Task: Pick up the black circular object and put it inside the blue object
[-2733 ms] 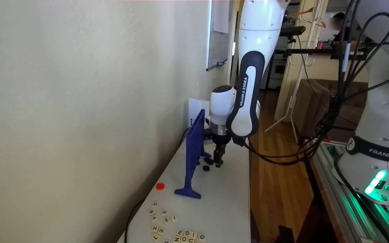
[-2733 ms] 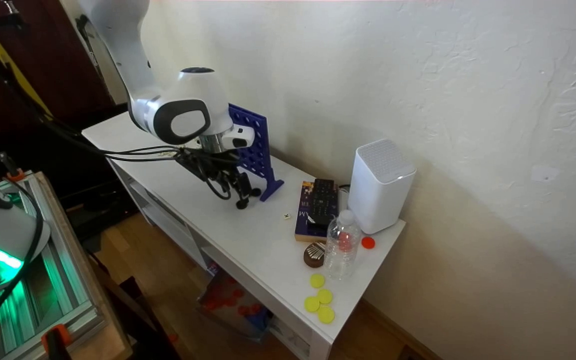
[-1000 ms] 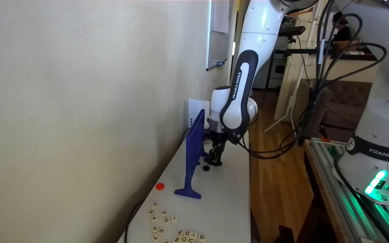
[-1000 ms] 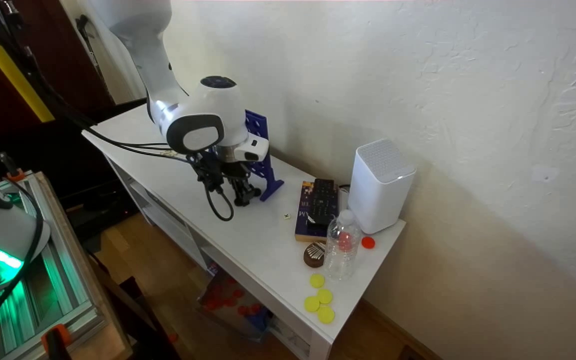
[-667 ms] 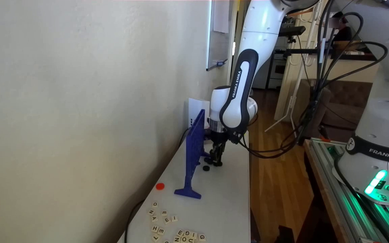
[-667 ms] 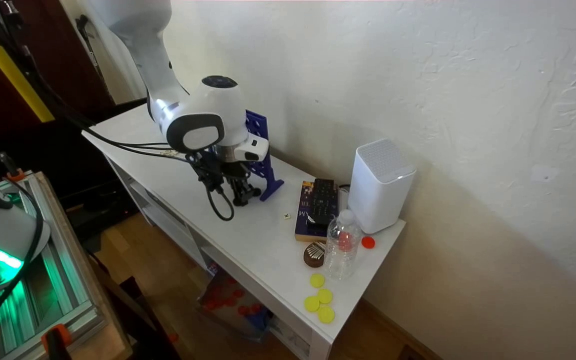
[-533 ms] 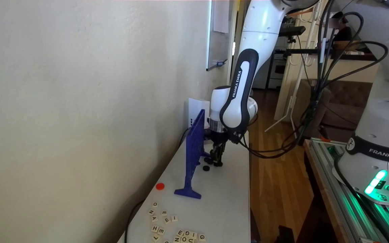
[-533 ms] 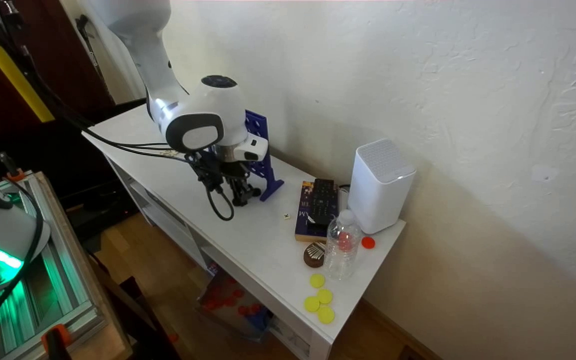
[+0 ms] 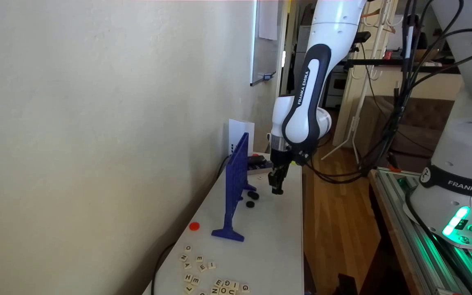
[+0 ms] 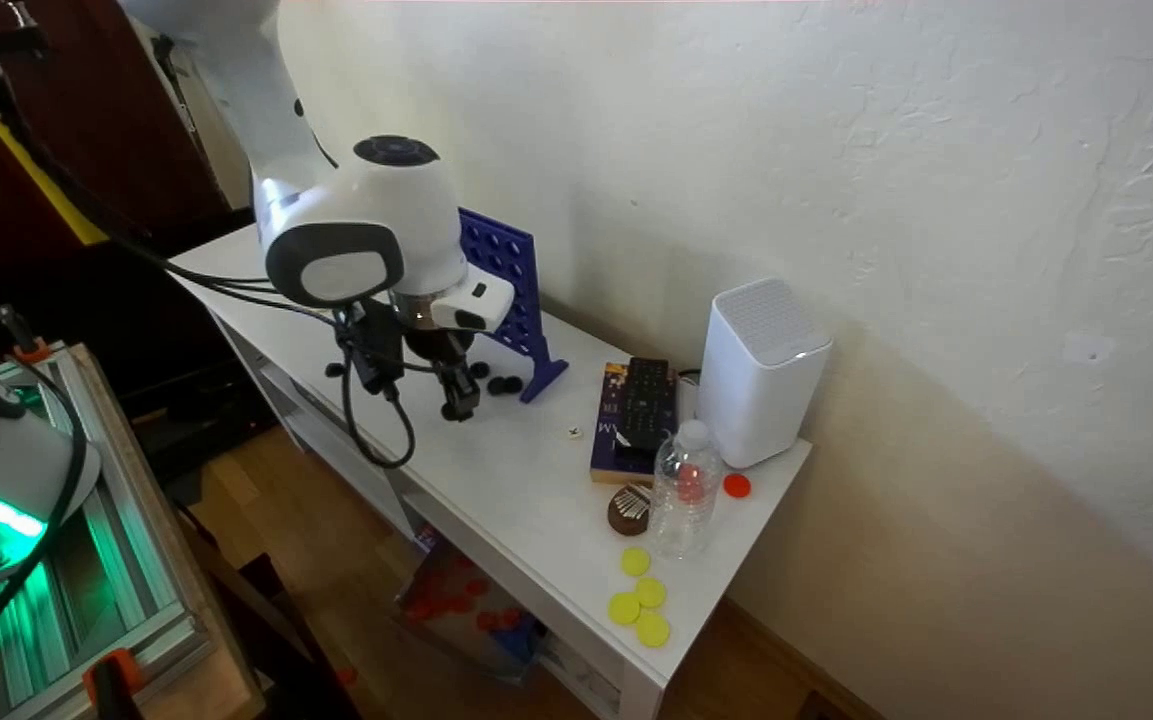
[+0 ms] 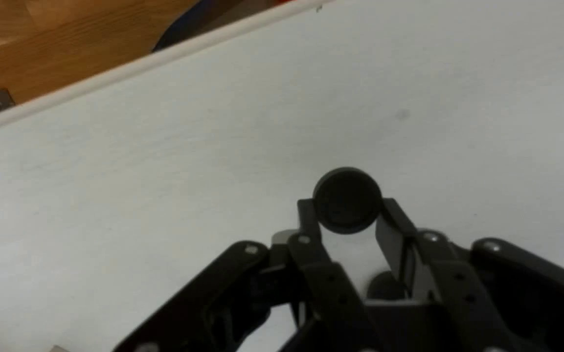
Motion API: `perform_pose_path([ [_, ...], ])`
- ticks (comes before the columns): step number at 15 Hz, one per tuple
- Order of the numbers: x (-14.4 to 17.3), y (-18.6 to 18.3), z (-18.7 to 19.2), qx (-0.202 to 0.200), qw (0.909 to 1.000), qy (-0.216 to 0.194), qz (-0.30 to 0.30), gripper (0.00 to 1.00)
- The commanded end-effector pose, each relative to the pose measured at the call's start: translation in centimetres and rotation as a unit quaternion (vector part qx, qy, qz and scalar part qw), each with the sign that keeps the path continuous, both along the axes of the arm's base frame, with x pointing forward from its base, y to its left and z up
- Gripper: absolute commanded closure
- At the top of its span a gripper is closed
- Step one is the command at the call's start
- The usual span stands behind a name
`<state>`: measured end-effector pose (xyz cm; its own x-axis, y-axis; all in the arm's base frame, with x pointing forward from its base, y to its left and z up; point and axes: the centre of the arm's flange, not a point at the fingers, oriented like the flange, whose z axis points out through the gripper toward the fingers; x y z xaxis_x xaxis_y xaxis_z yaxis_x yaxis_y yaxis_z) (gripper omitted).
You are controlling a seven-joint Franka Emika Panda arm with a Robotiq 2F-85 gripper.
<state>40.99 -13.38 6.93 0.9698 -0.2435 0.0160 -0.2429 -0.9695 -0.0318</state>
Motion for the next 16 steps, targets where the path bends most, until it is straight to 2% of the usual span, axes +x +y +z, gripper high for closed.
perform_pose_path([
  [1,-4.8,-1.4,4.4,0.012,0.9974,-0.064,-0.029,0.90],
  [2,-5.5,-1.6,5.9,0.016,0.9957,-0.085,-0.031,0.90],
  [4,-6.6,-2.4,9.9,0.001,0.9889,-0.146,-0.027,0.90],
  [8,-7.0,-3.3,16.4,-0.003,0.9673,-0.253,0.008,0.90],
  [11,-5.8,-3.0,20.3,-0.008,0.9427,-0.327,0.066,0.90],
  [13,-4.9,-1.0,22.5,0.013,0.9240,-0.365,0.113,0.90],
  [14,-2.3,-1.8,16.7,-0.004,0.9370,-0.338,0.087,0.65],
  [15,-2.2,-1.0,17.4,0.004,0.9306,-0.352,0.100,0.65],
  [16,-2.2,-0.5,17.7,0.008,0.9280,-0.357,0.107,0.65],
])
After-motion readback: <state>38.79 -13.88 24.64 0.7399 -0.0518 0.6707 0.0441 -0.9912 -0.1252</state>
